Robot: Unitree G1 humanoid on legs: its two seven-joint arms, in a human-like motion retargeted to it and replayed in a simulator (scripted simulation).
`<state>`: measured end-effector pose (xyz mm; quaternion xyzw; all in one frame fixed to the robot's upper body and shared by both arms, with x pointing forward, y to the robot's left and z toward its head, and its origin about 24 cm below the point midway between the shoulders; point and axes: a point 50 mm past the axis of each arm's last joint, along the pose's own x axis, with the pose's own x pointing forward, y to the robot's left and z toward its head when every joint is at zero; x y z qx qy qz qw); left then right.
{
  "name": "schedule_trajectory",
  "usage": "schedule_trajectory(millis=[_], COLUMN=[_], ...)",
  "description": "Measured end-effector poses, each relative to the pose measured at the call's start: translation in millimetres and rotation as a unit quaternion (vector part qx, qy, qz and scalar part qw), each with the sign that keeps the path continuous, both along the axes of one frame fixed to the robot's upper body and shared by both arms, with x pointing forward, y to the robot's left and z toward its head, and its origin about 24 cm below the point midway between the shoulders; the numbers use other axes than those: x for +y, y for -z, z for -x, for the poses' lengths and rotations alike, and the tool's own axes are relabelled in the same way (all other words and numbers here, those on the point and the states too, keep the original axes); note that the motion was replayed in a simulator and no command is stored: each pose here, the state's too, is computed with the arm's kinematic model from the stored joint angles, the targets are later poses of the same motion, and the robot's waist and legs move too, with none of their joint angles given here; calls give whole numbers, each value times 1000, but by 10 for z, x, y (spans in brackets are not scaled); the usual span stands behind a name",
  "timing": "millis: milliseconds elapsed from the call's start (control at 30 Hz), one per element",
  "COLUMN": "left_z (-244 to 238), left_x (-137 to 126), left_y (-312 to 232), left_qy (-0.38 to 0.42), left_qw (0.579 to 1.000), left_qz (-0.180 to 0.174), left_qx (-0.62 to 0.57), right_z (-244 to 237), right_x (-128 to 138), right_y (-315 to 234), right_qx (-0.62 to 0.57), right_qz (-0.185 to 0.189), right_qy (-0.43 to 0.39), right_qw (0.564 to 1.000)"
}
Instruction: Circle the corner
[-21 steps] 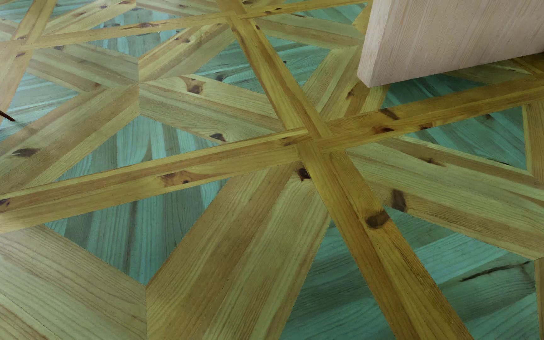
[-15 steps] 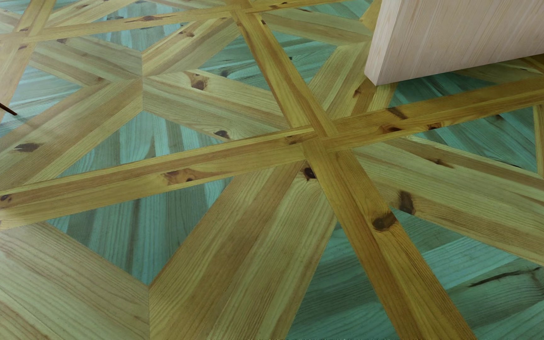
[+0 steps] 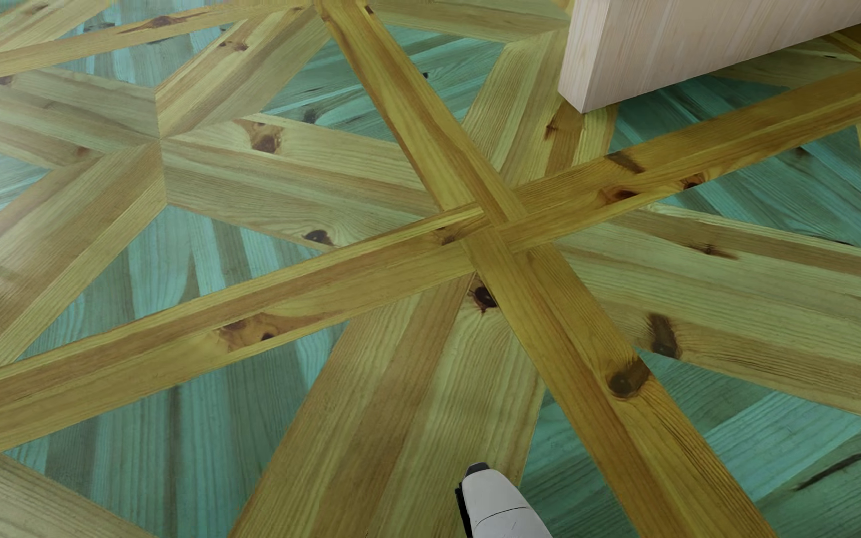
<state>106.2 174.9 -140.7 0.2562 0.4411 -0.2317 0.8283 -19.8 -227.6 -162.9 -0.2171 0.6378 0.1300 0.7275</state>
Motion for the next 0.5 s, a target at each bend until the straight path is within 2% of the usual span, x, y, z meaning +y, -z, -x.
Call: schedule_trajectory(millis=[67, 167, 333, 467, 500], left_z=[306, 618, 935, 964, 1039], left_x=[53, 177, 250, 270, 273], left_y=[129, 192, 200, 189, 194], left_qy=[1, -9, -23, -33, -30], left_qw=[998, 994, 989, 988, 987], left_qz=[-20, -41, -48, -47, -49], left_qx=[56, 104, 140, 140, 151], right_z=[17, -255, -838, -1286, -1233], right_x=[-7, 111, 197, 164, 137], right_y=[11, 6, -138, -296, -272], right_qx=[10, -38, -147, -217, -208], right_qz=[3, -18, -45, -45, -40], right_qy=[-10, -12, -20, -35, -27], right_qw=[1000, 999, 988, 975, 977])
